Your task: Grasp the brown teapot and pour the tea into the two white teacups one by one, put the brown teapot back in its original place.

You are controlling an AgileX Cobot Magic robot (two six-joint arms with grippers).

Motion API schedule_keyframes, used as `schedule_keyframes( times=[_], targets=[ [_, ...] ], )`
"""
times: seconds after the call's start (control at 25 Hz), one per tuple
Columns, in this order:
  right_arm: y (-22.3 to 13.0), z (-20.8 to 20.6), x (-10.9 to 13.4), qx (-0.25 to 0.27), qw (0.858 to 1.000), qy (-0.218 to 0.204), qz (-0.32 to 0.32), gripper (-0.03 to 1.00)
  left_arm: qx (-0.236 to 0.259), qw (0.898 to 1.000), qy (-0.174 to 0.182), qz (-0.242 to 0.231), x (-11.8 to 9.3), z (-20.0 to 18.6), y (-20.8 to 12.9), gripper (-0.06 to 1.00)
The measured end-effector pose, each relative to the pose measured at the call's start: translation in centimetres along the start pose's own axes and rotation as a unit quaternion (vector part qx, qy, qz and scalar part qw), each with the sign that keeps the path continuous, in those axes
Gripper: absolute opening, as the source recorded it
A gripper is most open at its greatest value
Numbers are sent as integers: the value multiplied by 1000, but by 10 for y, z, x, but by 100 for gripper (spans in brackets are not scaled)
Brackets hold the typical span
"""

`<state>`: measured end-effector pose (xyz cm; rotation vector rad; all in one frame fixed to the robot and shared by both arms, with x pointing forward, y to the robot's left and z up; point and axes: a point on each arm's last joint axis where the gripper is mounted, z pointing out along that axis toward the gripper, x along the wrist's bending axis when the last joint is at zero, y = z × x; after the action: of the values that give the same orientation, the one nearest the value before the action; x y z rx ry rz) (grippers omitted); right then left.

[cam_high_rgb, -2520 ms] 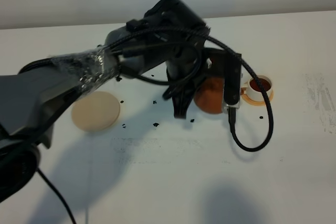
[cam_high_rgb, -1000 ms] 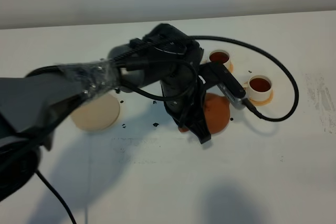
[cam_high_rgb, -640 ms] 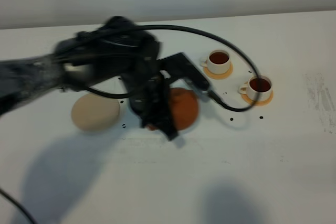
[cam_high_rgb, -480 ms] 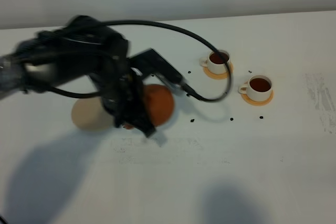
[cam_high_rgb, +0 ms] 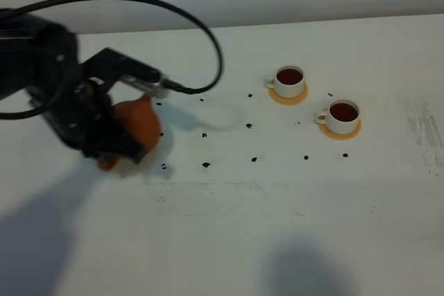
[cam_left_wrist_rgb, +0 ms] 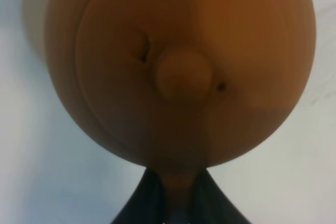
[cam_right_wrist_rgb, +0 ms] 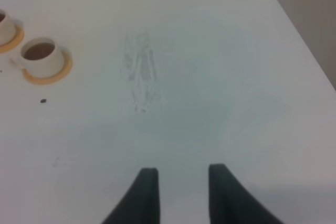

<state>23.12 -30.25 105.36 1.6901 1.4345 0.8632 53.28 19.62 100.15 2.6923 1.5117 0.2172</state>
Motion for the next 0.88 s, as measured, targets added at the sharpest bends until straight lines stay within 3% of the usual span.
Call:
schedule_keyframes(
  times=[0.4, 0.88],
  targets=[
    [0, 0, 0, 0, 1000, 0, 0, 23, 7, 997, 1, -78, 30, 11, -24, 9],
    [0, 0, 0, 0, 1000, 0, 0, 23, 21, 995, -23, -90, 30, 49, -8, 9]
  ],
)
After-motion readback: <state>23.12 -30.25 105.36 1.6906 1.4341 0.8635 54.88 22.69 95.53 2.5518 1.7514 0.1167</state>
